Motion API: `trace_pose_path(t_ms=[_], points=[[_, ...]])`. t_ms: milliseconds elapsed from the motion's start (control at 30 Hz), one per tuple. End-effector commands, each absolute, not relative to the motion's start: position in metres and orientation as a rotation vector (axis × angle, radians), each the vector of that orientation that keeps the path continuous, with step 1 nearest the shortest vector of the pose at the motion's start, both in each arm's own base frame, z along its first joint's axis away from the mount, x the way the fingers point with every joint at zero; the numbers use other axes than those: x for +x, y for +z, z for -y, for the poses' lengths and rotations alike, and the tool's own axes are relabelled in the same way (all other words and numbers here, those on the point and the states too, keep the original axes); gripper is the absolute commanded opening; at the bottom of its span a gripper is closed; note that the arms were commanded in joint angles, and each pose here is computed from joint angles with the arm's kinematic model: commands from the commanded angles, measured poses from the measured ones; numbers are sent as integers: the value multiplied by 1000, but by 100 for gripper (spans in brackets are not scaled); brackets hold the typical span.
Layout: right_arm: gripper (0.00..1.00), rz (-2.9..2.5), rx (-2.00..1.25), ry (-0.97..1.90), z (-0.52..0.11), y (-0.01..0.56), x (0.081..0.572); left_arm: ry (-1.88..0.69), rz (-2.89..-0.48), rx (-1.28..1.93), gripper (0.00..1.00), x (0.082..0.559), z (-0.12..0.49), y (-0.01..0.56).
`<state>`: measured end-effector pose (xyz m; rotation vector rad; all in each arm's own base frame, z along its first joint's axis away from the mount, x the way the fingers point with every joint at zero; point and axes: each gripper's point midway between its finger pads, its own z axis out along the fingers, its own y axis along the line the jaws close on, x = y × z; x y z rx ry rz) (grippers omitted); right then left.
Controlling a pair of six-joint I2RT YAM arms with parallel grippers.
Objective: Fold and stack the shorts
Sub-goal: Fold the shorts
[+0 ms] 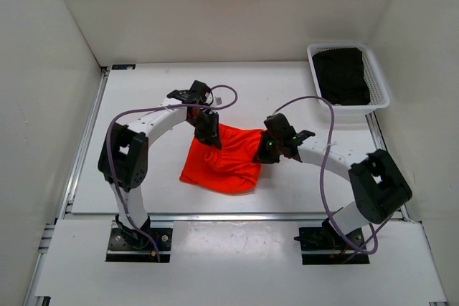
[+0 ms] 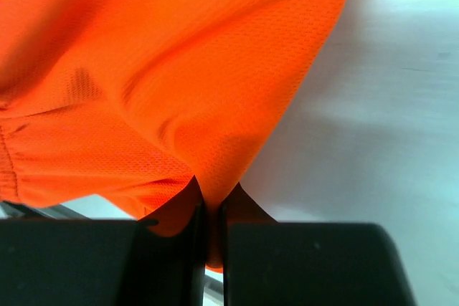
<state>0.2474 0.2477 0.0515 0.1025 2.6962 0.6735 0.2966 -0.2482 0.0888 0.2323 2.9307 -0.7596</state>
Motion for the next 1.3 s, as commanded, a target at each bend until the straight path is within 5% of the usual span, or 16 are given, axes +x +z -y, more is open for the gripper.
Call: trace_pose_path(t_ms=[0, 167, 300, 367, 400, 467, 500, 600, 733, 833, 933, 967, 1000, 1100, 1267], points=[[0, -2648, 7, 545, -228, 83, 253, -799, -2787, 231, 10, 298, 244, 155], [2, -2598, -32, 582, -237, 115, 264, -677, -2830, 167, 10, 302, 207, 150], [92, -2654, -19, 551, -239, 101, 266, -667, -2899, 163, 10, 307, 198, 116], [98, -2673, 20, 530, -237, 96, 265, -651, -2961, 149, 12, 306, 198, 92], [99, -2667, 27, 511, -234, 95, 267, -616, -3022, 133, 21, 305, 195, 72], [99, -2645, 18, 487, -236, 105, 263, -561, -3052, 122, 45, 307, 191, 56], [99, -2637, 15, 461, -234, 107, 262, -561, -3054, 108, 50, 309, 192, 55], [87, -2595, -2, 431, -234, 122, 260, -483, -2984, 83, 100, 323, 185, 75], [48, -2563, -20, 454, -245, 134, 265, -373, -2912, 46, 100, 334, 170, 113], [32, -2579, -12, 462, -254, 132, 272, -351, -2826, -6, 100, 339, 165, 146], [18, -2626, -11, 457, -264, 111, 277, -371, -2763, -50, 87, 343, 166, 161], [15, -2621, 5, 467, -270, 114, 283, -377, -2748, -49, 75, 344, 166, 161], [15, -2618, 5, 470, -274, 111, 288, -403, -2749, -58, 45, 344, 170, 160], [14, -2646, 20, 451, -287, 96, 302, -487, -2791, -14, 14, 340, 189, 145], [12, -2721, 69, 331, -285, 51, 309, -478, -2854, 31, 10, 343, 206, 108]])
